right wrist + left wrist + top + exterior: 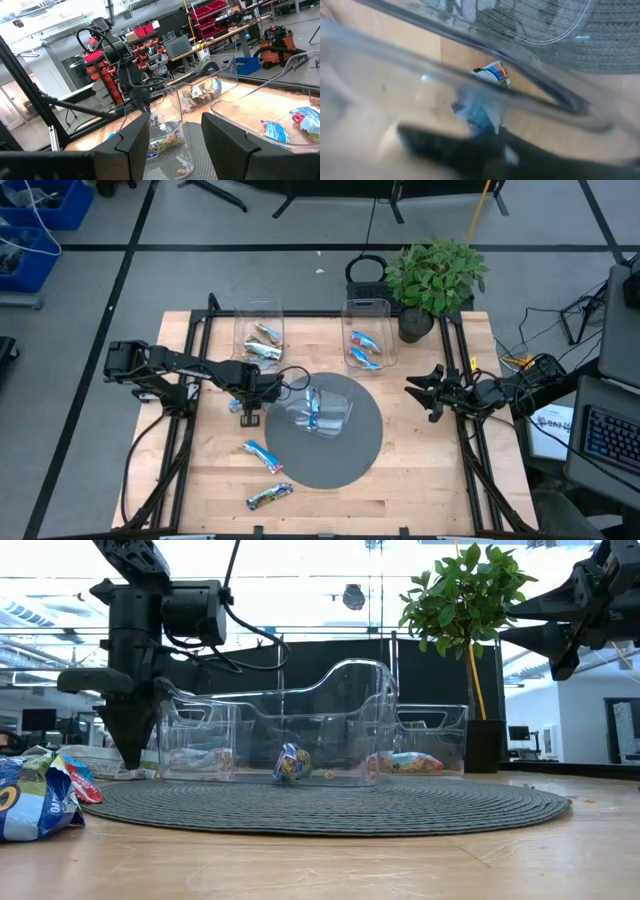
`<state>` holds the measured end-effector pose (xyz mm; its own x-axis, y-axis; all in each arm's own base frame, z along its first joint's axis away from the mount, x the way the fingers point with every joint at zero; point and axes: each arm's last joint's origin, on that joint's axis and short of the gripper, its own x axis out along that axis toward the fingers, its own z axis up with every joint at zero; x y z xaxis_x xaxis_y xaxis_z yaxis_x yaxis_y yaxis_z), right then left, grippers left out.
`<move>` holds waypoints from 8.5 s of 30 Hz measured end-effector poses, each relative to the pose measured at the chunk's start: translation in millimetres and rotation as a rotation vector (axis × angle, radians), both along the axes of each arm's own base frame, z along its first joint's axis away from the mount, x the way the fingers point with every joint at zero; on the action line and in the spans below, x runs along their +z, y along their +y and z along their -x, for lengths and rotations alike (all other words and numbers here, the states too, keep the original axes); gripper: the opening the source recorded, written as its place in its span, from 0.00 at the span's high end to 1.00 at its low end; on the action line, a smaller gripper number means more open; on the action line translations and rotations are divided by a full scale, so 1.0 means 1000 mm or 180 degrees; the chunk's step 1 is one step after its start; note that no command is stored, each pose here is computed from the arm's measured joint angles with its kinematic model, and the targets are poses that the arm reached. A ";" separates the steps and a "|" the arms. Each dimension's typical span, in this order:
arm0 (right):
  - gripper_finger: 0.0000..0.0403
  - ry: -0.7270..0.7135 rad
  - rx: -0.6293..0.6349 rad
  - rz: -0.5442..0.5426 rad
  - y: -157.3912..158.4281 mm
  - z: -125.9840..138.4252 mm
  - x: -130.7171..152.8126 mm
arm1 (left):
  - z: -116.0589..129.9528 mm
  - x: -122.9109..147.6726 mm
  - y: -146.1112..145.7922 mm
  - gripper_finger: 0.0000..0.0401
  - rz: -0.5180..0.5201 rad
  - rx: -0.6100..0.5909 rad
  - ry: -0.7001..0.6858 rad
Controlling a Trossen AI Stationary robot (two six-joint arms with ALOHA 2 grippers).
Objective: Pick and place Granola Bars by type
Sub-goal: Put the blue granola bar into the bottom transparent bin
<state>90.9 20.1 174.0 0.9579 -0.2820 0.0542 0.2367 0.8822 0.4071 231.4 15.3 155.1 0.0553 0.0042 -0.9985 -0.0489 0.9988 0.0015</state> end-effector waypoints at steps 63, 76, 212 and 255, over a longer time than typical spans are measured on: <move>0.58 0.0001 0.0000 0.0000 0.000 0.000 0.000 | -0.100 0.194 0.041 1.00 -0.0046 0.2328 -0.1144; 0.58 0.0002 0.0000 0.0001 0.000 0.000 0.000 | -0.133 0.152 0.041 1.00 0.0046 0.2686 -0.0883; 0.58 0.0002 0.0000 0.0001 0.000 0.000 0.000 | 0.000 0.062 -0.253 0.10 0.0309 0.1257 -0.0564; 0.58 0.0002 -0.0001 0.0001 0.000 0.000 0.000 | -0.017 -0.015 -0.282 0.95 -0.0009 0.1071 -0.0529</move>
<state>90.9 20.1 174.0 0.9578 -0.2823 0.0537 0.2372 0.8822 0.4067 248.5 -267.0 140.3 0.2117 0.0526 -0.9759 -0.3741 0.9269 -0.0313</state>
